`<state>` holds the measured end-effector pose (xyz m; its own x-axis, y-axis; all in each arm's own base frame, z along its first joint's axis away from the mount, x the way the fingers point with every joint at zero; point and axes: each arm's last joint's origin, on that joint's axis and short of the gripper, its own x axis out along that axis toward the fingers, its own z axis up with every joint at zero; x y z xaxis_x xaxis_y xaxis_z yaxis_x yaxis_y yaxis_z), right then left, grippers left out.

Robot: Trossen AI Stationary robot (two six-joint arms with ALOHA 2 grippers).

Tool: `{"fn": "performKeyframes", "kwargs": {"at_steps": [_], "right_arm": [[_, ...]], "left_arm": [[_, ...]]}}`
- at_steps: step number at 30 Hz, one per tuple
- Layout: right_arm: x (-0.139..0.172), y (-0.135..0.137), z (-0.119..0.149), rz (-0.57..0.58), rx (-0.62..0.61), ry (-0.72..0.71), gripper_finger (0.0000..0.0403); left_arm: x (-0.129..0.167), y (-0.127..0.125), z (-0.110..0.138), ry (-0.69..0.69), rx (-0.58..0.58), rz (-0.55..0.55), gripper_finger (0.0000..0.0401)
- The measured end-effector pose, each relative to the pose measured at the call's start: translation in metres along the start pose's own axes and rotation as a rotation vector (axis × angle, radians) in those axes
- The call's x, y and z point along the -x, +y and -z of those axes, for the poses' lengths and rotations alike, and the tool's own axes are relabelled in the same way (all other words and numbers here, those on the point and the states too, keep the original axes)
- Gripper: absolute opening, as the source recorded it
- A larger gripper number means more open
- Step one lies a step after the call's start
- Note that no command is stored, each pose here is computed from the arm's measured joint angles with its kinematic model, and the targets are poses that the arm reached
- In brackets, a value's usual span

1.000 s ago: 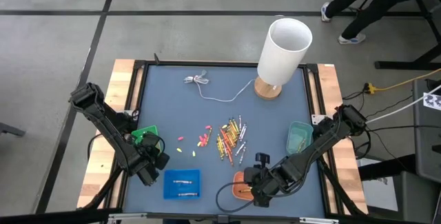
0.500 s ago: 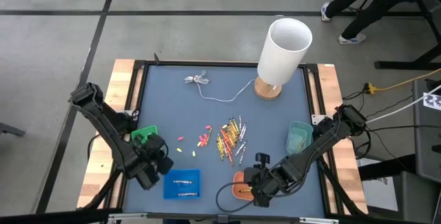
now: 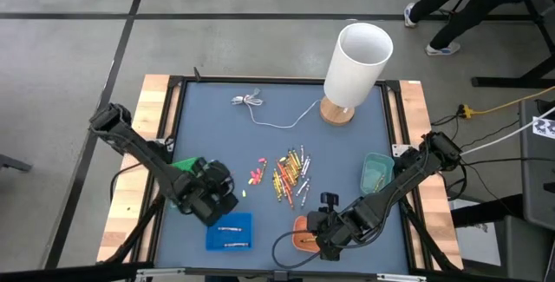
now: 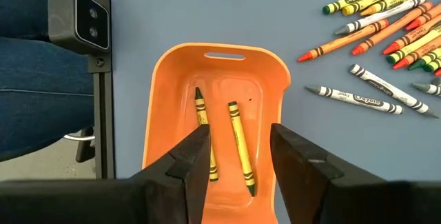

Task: Sort crayons
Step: Put the yellow crayon into the dark green bin

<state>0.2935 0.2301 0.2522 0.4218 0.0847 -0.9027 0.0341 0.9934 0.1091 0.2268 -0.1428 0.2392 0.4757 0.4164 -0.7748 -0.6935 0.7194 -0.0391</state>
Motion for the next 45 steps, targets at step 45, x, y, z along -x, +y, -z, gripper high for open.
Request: {"fn": "performKeyframes", "kwargs": {"at_steps": [45], "right_arm": [[0.000,-0.001,0.000,0.027,0.002,-0.011,0.0149]], "left_arm": [[-0.154,-0.027,-0.033,0.081,0.051,-0.052,0.0085]]}}
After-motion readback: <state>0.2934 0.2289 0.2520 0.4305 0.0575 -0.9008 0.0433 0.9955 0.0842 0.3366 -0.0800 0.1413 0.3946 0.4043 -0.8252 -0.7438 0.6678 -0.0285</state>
